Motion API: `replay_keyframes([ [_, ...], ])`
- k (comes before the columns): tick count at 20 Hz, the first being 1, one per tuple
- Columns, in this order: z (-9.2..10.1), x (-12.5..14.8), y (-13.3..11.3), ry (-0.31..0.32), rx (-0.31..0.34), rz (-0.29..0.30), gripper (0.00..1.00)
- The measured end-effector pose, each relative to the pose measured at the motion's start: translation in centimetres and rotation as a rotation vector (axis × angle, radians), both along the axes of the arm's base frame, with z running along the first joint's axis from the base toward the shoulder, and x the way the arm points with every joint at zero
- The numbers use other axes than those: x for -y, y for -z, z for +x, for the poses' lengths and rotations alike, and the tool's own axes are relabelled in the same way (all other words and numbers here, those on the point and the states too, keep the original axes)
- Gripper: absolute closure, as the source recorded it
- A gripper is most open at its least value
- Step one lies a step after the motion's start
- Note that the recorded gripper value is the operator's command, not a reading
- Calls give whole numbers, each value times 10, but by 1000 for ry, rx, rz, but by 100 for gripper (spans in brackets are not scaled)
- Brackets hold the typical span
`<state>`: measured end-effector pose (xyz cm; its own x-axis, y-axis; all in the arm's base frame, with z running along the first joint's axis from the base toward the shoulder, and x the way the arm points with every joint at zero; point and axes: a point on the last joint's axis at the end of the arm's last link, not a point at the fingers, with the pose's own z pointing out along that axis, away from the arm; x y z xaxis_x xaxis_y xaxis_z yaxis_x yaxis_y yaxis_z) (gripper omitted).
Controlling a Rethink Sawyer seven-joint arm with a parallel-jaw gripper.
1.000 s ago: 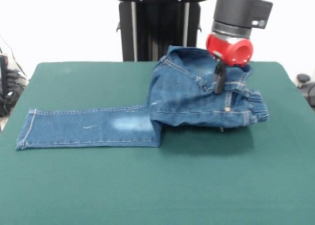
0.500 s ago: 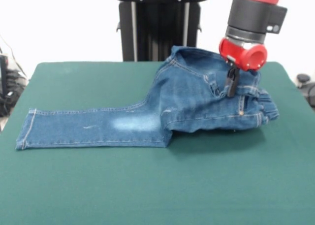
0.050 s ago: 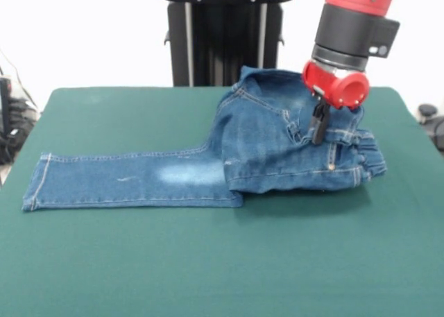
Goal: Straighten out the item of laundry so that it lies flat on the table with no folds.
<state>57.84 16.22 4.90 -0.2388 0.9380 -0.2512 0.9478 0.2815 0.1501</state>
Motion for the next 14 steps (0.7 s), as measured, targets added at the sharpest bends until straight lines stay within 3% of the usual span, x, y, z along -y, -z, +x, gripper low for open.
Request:
replay_keyframes([
  [14, 9, -25, -10, 5, -63, 1, 100],
])
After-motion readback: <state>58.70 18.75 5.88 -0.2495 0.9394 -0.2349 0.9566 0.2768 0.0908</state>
